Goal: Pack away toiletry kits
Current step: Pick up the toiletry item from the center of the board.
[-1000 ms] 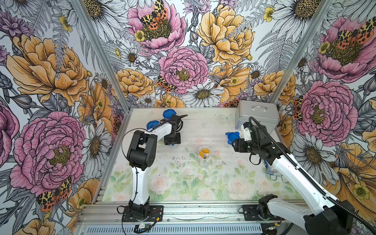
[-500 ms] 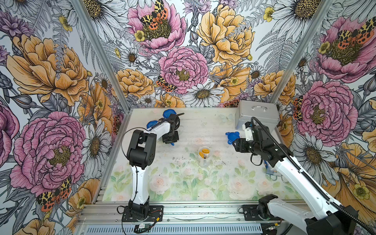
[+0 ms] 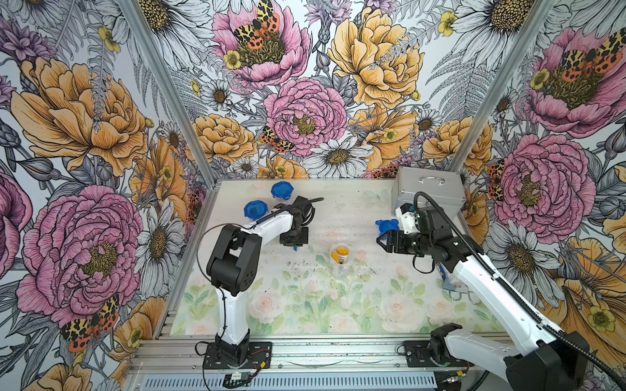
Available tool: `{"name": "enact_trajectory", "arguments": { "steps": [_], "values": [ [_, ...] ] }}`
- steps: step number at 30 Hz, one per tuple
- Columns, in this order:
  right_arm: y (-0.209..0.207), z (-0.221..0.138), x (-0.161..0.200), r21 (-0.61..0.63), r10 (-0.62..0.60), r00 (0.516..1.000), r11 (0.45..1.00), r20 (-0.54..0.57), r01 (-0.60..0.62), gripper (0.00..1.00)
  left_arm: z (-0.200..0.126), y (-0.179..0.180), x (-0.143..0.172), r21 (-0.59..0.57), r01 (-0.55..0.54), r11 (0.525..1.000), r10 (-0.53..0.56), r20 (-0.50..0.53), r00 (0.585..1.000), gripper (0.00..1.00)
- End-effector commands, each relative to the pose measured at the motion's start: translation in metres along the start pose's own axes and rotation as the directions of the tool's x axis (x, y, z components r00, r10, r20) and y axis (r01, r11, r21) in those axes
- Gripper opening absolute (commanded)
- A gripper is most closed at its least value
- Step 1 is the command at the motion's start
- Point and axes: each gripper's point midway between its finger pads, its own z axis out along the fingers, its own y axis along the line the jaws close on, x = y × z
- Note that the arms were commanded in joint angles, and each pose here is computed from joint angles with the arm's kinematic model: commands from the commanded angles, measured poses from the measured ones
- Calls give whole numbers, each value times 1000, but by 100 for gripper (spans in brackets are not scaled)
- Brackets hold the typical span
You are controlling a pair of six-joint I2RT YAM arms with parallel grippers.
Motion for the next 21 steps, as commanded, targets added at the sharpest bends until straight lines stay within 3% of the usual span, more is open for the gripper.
{"name": "enact_trajectory", "arguments": {
  "steps": [1,7,11,16,21],
  "values": [
    [32,3,-9,-163,30,998,986,-56,-39,76,-64,-13,-5,117,-48,992,32,135,990,0],
    [63,15,-30,-283,24,993,957,-116,-57,76,-118,-48,23,232,-240,942,172,278,945,0],
    [96,28,-38,-377,-25,988,926,-152,-35,76,-147,-83,47,374,-370,851,225,376,899,0],
    [136,48,-34,-448,-73,977,894,-201,-25,75,-159,-100,64,423,-426,800,262,393,882,0],
    [144,63,-29,-463,-53,973,884,-225,-60,72,-166,-111,71,439,-458,773,288,401,870,0]
  ]
}}
